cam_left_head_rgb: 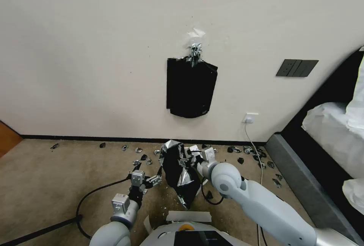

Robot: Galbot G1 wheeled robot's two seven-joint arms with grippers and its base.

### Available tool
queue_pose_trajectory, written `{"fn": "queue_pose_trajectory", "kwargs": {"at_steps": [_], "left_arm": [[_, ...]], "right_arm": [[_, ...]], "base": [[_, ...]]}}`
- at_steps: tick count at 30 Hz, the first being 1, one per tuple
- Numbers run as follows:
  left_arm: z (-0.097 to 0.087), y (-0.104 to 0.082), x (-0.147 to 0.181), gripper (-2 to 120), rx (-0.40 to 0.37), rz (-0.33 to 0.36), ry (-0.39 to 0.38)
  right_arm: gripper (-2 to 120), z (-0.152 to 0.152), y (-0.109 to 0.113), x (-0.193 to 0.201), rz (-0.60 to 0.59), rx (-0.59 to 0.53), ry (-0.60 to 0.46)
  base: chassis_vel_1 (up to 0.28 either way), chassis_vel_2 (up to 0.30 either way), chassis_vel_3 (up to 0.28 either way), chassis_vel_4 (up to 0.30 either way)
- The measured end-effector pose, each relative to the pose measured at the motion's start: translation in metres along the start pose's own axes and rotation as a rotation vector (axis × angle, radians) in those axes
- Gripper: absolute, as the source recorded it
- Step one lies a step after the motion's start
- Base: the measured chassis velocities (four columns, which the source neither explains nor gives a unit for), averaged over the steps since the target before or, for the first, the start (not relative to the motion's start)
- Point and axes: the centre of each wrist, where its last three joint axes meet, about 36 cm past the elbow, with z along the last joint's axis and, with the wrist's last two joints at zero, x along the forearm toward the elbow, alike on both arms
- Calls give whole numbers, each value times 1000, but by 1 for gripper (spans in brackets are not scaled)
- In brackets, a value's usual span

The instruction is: Place a trash bag onto the trash bin.

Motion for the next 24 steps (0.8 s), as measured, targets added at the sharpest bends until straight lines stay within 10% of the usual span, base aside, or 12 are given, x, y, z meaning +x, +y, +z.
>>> {"fn": "queue_pose_trajectory", "kwargs": {"at_steps": [9,24], "left_arm": [[-11,-24,-45,100,112,-86,159],[-10,-106,-127,100,125,-205,238]], "right_arm": [[2,2,-11,3,16,30,-20],[0,8,-20,10,23,29,-13]], "base": [[0,0,0,0],[0,0,0,0]]}}
